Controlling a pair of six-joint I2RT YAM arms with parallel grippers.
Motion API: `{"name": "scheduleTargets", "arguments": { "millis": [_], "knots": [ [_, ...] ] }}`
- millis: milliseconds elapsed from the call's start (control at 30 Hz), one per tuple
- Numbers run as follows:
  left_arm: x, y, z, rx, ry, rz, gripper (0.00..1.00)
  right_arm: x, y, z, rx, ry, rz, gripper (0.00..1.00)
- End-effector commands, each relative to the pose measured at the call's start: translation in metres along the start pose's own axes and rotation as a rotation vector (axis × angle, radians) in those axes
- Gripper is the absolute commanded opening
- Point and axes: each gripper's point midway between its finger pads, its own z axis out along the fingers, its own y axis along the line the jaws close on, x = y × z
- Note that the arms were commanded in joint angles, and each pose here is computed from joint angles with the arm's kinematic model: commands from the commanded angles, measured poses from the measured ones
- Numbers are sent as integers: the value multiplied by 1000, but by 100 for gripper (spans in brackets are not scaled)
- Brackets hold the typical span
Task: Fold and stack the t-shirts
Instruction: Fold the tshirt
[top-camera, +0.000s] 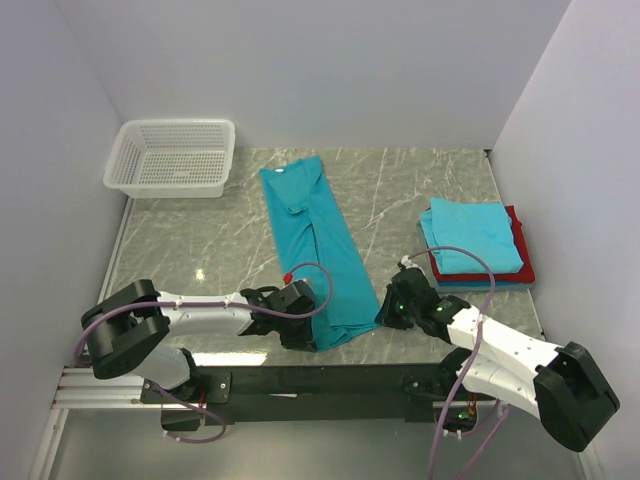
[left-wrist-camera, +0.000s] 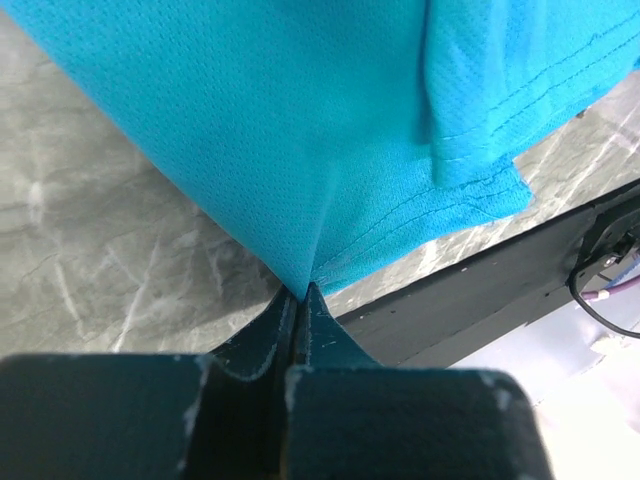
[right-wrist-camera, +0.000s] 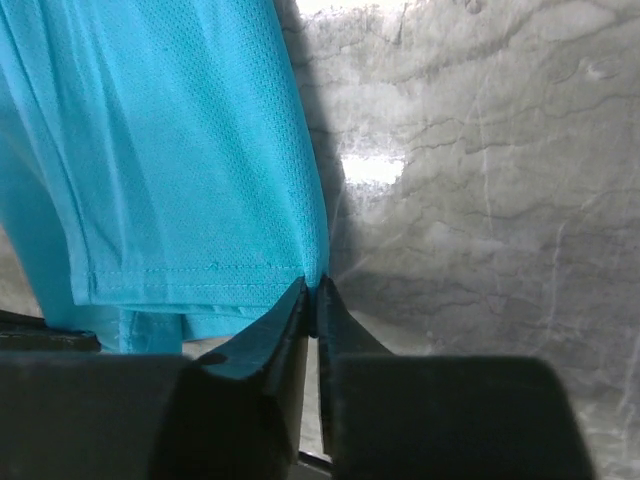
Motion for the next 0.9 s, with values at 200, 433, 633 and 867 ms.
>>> {"name": "scheduleTargets", "arguments": {
  "millis": [200, 433, 633, 867],
  "knots": [
    [9, 16, -21, -26, -38, -79, 0, 28, 11, -15, -114, 51, 24, 0],
    [1, -7, -44, 87, -95, -63, 0, 10, 40, -36, -210, -27, 3, 0],
    [-33, -15, -53, 55, -211, -40, 0, -42, 75, -50, -240, -173, -34, 0],
    [-102, -20, -67, 106, -323, -88, 0, -104, 102, -61, -196, -331, -53, 0]
  ]
}}
